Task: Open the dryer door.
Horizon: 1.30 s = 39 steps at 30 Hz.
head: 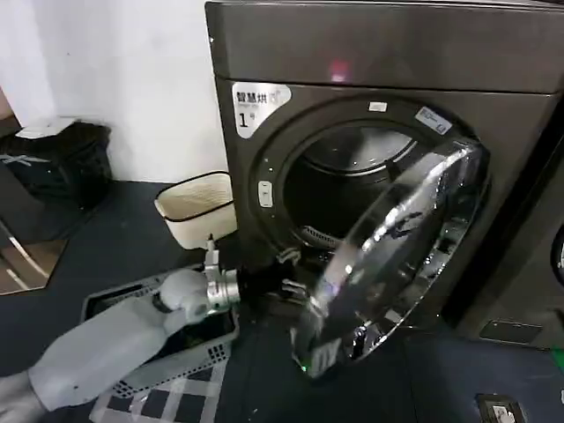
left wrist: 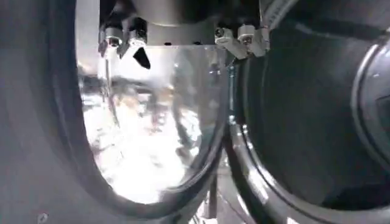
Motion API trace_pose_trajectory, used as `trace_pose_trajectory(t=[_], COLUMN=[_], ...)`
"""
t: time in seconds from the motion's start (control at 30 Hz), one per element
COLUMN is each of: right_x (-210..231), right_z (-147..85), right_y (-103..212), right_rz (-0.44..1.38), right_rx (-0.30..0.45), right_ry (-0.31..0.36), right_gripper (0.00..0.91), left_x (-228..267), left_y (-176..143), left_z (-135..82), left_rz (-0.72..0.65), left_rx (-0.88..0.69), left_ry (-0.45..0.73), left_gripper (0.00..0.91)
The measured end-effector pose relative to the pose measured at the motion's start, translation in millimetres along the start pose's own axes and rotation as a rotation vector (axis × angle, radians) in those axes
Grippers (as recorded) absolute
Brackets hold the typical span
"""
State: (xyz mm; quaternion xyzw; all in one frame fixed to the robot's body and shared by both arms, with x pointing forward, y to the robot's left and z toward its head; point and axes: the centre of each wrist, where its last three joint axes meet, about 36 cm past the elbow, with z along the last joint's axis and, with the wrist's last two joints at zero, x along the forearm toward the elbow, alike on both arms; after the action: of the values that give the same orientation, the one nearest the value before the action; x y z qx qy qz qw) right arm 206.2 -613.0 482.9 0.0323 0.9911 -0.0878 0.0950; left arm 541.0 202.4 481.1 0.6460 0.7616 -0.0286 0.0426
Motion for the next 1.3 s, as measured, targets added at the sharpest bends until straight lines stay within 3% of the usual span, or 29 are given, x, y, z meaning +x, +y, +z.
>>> trace_pose_trajectory(t=[0.27, 0.57, 1.03, 1.3], right_x=[37.8, 82.9, 139.0, 163.8], right_z=[-34.1, -65.8, -122.3, -147.8], right_y=[-37.1, -68.2, -92.4, -96.1], right_rz=[0.391, 0.769, 1.1, 1.198], right_rx=[0.063, 0.165, 0.283, 0.313], right_ry=[-0.019, 0.007, 0.086, 0.078], right_gripper=[0.907, 0.907, 0.907, 0.907], left_x=[-28.0, -71.7, -135.8, -166.8], left_y=[-23.9, -50.7, -68.5, -70.8], left_z=[-2.5, -7.5, 3.6, 8.7], left_rz=[0.053, 0.113, 0.174, 0.204], left_rx=[-0.002, 0.014, 0.027, 0.015], left_ry=[-0.008, -0.036, -0.023, -0.009], left_gripper=[0.907, 0.907, 0.907, 0.907])
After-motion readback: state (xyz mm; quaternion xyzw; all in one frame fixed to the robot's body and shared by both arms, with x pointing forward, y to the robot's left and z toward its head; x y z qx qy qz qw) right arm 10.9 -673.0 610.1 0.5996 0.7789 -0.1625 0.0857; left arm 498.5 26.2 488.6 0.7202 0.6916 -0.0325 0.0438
